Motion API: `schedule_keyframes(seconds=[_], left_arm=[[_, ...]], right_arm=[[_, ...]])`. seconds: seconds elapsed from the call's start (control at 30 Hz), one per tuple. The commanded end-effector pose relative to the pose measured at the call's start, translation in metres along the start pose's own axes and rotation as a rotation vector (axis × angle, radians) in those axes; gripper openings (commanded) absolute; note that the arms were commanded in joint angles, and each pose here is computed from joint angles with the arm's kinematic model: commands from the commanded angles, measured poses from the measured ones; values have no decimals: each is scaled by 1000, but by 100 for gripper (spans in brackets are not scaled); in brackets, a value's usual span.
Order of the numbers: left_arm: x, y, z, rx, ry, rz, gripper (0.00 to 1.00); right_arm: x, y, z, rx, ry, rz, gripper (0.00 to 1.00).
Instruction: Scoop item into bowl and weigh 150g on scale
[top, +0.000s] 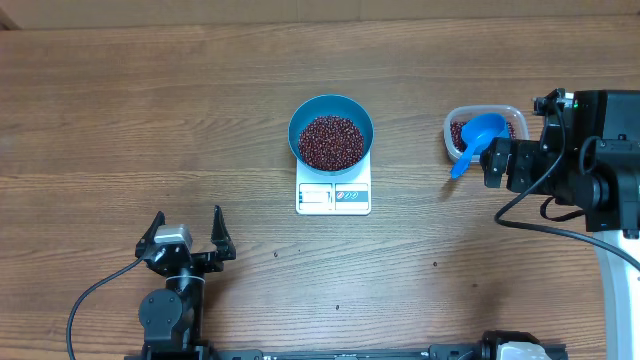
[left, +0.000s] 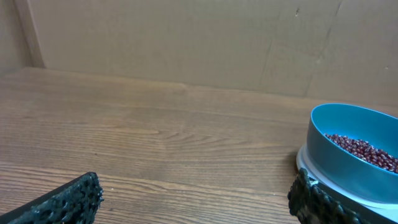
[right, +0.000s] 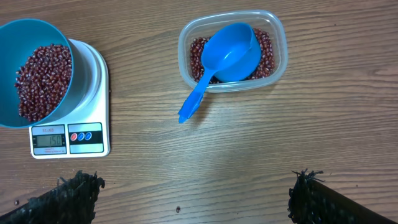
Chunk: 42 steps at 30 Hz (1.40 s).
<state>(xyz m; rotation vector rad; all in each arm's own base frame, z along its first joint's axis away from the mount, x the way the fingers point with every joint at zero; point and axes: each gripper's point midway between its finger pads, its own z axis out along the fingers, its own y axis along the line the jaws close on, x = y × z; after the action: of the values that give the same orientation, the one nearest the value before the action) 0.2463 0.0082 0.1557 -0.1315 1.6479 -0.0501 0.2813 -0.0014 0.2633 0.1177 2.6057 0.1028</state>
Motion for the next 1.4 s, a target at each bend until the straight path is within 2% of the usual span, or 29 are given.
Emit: schedule_keyframes(seconds=[0.0,1.07,1.23,1.37], left_arm=[[-1,1,0,2,-7,23,100],[-1,1,0,2,-7,23,100],[-1,1,0,2,-8,23,99],[-1,1,0,2,-7,23,99]], right_arm=[[-1,2,1,-10,-2,5,100],[0,2,-1,-10,-4,5,100],[-19,3,-6,-22,-124,-3,100],[-39,20,1,-126,-273,-29,100]])
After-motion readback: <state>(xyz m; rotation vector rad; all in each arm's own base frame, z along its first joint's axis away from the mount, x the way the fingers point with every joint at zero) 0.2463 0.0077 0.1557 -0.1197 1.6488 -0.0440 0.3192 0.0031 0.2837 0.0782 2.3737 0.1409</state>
